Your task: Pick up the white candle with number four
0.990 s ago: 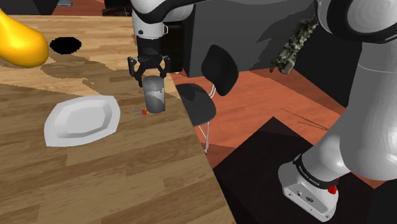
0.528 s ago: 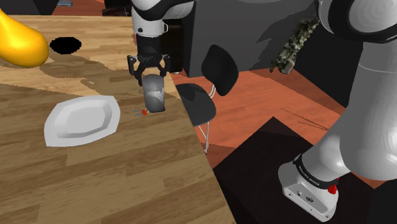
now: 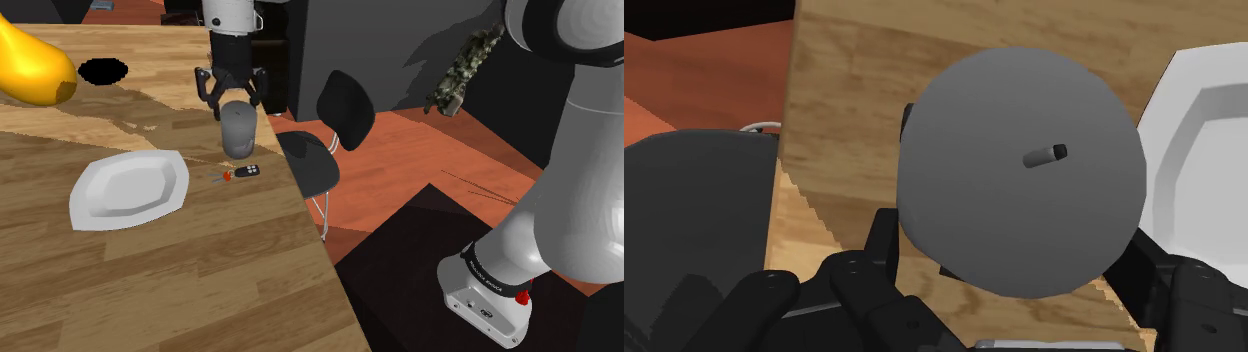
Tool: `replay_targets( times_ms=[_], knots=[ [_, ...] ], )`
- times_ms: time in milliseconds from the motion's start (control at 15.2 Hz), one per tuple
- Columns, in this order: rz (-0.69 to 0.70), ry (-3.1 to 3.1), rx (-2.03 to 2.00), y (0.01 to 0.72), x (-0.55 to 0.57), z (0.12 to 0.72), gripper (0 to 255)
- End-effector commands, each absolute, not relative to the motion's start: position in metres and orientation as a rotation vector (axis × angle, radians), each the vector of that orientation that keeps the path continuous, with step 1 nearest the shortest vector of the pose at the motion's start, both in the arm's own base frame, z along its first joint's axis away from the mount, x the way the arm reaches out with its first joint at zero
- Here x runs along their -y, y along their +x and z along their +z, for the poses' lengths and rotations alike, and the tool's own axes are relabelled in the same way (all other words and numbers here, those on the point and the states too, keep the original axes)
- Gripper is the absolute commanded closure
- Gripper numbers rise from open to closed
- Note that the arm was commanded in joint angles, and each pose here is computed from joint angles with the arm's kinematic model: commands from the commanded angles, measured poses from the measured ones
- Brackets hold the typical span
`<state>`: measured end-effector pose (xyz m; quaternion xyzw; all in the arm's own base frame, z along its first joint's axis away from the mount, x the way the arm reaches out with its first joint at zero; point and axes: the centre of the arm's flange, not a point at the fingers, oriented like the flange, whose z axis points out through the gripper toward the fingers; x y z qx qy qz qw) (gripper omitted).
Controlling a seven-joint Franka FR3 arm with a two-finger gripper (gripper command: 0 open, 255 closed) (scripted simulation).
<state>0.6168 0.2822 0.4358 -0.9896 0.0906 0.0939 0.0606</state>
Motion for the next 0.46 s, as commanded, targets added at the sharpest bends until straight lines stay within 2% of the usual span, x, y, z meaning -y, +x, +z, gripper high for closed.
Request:
replay_targets(
  times_ms=[0,396],
  knots=[
    [0.284,-2.994,-0.274,0.616,-0.281,0.447,255],
    [0.284,-2.994,-0.274,0.616,-0.281,0.469,255]
  ],
)
